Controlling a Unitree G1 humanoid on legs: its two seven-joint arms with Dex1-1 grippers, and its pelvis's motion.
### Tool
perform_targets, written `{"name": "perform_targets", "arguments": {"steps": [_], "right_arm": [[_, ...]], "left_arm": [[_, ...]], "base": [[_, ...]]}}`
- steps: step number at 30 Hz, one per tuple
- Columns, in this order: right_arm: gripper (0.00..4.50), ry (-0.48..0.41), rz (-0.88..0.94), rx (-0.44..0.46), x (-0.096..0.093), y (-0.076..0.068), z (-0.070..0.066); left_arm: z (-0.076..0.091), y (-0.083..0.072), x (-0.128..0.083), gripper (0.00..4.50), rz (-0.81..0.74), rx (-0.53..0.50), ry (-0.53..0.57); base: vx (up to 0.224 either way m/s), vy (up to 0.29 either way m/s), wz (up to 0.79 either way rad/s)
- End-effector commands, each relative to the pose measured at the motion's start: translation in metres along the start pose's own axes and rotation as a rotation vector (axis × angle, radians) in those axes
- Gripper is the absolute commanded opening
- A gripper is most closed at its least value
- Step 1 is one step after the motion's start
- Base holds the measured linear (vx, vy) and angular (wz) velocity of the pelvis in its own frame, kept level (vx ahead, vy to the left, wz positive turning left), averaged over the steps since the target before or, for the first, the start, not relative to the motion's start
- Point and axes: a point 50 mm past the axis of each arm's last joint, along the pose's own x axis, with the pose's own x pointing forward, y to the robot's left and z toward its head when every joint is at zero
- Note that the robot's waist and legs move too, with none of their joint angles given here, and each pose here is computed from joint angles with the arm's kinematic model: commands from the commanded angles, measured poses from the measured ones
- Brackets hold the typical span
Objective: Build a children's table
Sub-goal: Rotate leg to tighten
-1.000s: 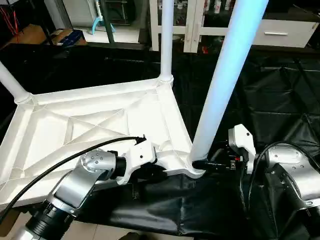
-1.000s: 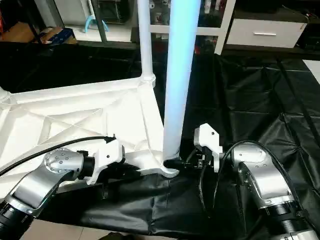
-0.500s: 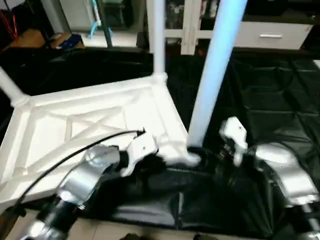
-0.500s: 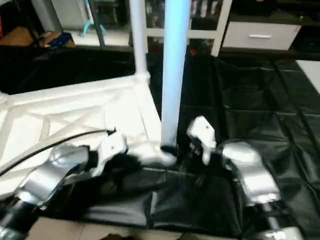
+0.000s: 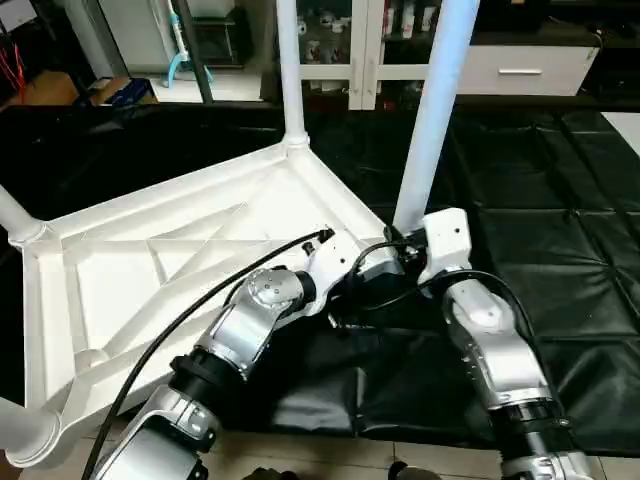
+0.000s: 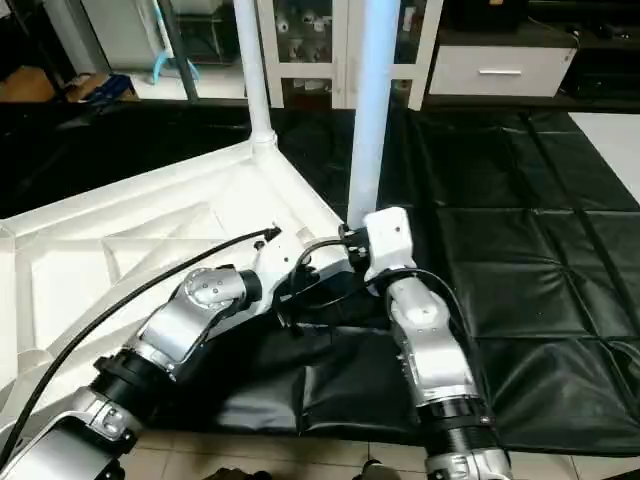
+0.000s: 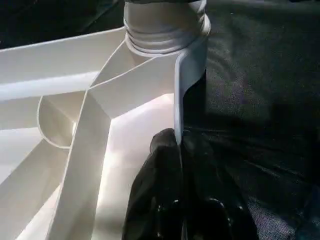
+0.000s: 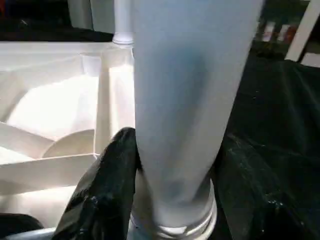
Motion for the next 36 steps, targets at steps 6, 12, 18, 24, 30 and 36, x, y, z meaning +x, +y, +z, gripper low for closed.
{"name": "perform_targets", "arguments": {"steps": [6,12,18,24,30,36], "right_arm": [[3.04,-0.077,0.207,0.01,-0.009,0.016,0.007],[3.36,-0.044,0.475,-0.106,-0.023,-0.001,0.016],[3.36,0.098,0.925,-0.306,-0.067,-0.017,0.018],[3.36,0.122,1.035,-0.295,-0.075,-0.021,0.018],[3.36,0.123,1.075,-0.298,-0.076,-0.019,0.02],[3.21,0.13,1.072,-0.297,-0.074,-0.025,0.019]], "left_arm": [[-0.01,0.003,-0.011,0.0,-0.013,0.045,-0.006],[-0.032,-0.027,-0.035,0.0,-0.354,0.114,0.02],[-0.042,-0.037,-0.061,0.0,-0.488,0.078,0.035],[-0.042,-0.037,-0.069,0.0,-0.507,0.069,0.024],[-0.041,-0.035,-0.069,0.0,-0.485,0.073,0.027],[-0.04,-0.036,-0.07,0.0,-0.485,0.068,0.029]], "base": [[0.0,0.0,0.0],[0.01,-0.002,0.01],[0.07,-0.015,0.16],[0.025,-0.002,0.03],[0.0,0.0,0.0],[0.0,0.0,0.0]]}}
